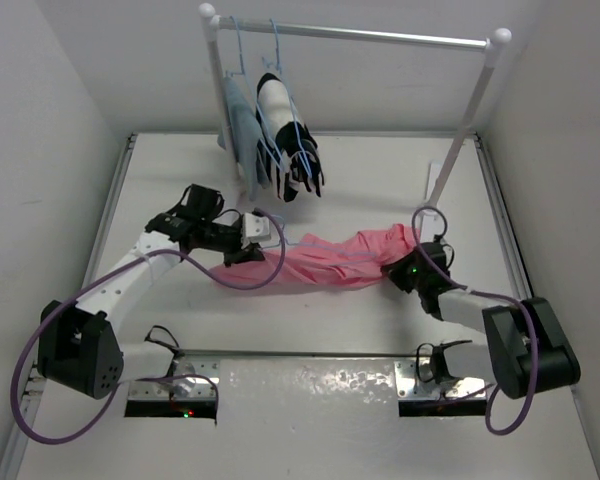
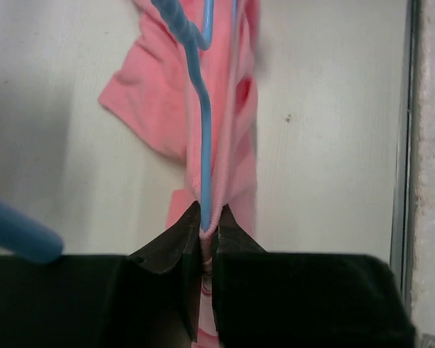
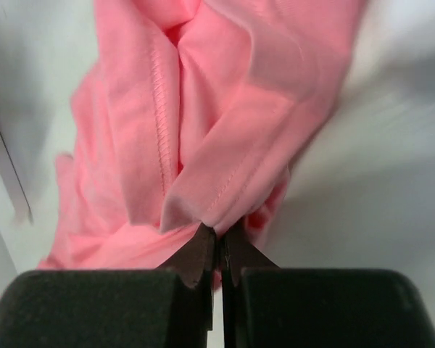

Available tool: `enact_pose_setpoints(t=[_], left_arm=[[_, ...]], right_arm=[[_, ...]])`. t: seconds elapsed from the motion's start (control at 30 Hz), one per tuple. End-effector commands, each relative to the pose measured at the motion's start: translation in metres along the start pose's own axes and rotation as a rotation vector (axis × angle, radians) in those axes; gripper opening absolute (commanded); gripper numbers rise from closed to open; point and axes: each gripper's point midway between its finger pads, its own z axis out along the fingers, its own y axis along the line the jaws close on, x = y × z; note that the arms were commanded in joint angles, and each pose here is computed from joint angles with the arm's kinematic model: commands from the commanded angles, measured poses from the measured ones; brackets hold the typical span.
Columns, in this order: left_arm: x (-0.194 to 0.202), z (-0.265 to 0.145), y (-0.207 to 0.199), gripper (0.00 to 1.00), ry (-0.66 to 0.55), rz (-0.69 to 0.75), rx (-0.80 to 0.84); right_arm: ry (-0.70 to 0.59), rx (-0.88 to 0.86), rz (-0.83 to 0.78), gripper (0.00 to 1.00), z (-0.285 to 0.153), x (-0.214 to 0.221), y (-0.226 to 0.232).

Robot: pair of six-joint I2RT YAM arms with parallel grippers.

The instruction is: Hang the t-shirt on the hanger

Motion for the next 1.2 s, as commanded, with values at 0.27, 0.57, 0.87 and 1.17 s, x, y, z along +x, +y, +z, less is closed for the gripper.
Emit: enact_pose_setpoints(t=[0.27, 0.57, 0.87, 1.17], left_arm=[[0.051, -0.011, 0.014, 0.00, 0.258, 0.294, -0.029], [0.057, -0.007, 0.034, 0.00, 0.295, 0.259, -0.125], [0.026, 0.001, -0.001, 0.00, 0.181, 0.378, 0.049], [-0.004, 0.007, 0.051, 0.00, 0.109, 0.126, -0.206]], right_arm=[[-0.165, -0.095, -0.087, 0.00, -0.018, -0.092, 0.039], [-0.126, -0.067, -0.200, 0.00, -0.026, -0.099, 0.031], [0.138, -0.198, -0.635, 0.40, -0.035, -0.078, 0.056], [0.059, -0.389, -0.720, 0.91, -0.057, -0.090, 0.104]])
